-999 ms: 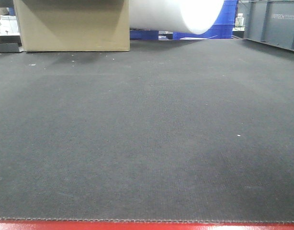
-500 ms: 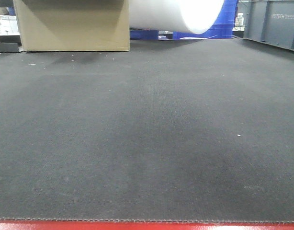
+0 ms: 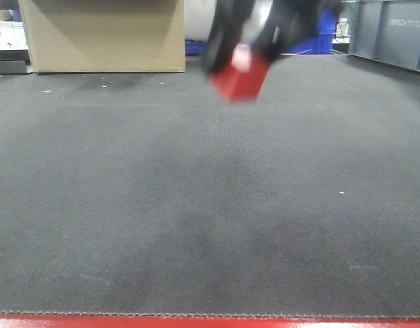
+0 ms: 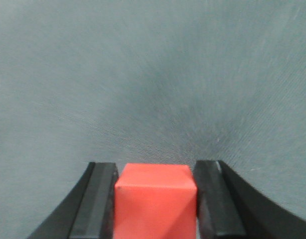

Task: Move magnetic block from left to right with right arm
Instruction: 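Lower the red cube onto the carpet and open the right gripper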

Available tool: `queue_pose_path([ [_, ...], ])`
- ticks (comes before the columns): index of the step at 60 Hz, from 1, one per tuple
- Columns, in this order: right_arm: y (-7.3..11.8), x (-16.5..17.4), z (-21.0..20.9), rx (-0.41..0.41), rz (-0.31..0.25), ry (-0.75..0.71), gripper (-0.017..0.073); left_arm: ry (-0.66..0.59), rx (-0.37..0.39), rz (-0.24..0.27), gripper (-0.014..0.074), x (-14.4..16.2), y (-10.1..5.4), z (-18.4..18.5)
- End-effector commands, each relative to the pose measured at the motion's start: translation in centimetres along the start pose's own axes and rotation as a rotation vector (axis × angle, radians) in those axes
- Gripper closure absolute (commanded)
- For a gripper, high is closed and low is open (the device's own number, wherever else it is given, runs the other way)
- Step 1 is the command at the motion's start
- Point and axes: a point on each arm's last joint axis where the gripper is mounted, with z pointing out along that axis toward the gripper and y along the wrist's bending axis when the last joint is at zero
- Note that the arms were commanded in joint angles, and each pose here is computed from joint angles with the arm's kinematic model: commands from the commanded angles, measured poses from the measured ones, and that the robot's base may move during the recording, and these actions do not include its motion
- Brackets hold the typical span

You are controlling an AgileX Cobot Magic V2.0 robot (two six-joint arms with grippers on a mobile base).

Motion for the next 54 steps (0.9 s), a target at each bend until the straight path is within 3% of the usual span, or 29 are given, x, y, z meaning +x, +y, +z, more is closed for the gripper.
queue_pose_path([
  [1, -0.1, -1.4, 0.4, 0.007, 0.004, -0.086, 0.0419, -0.095, 0.002, -0.006, 0.071, -0.6, 0.0, -0.1],
  [13, -0.9, -0.2, 4.4, 0.017, 0.021, 0.007, 0.0417, -0.095, 0.002, -0.006, 0.071, -0.6, 0.0, -0.1],
  [24, -1.1, 0.3, 5.2, 0.02, 0.018, 0.038, 0.0395, -0.095, 0.002, -0.006, 0.071, -0.6, 0.0, -0.1],
  [33, -1.1, 0.4, 5.2, 0.019, 0.018, 0.049, 0.0245, -0.095, 0.002, -0.006, 0.071, -0.6, 0.0, -0.1],
  [42, -1.1, 0.5, 5.1, 0.013, 0.017, 0.065, -0.0066, -0.095, 0.002, -0.006, 0.071, -0.6, 0.0, -0.1],
  [54, -0.5, -1.0, 3.1, 0.002, 0.0, 0.02, -0.0064, -0.095, 0.002, -0.006, 0.071, -0.6, 0.0, -0.1],
])
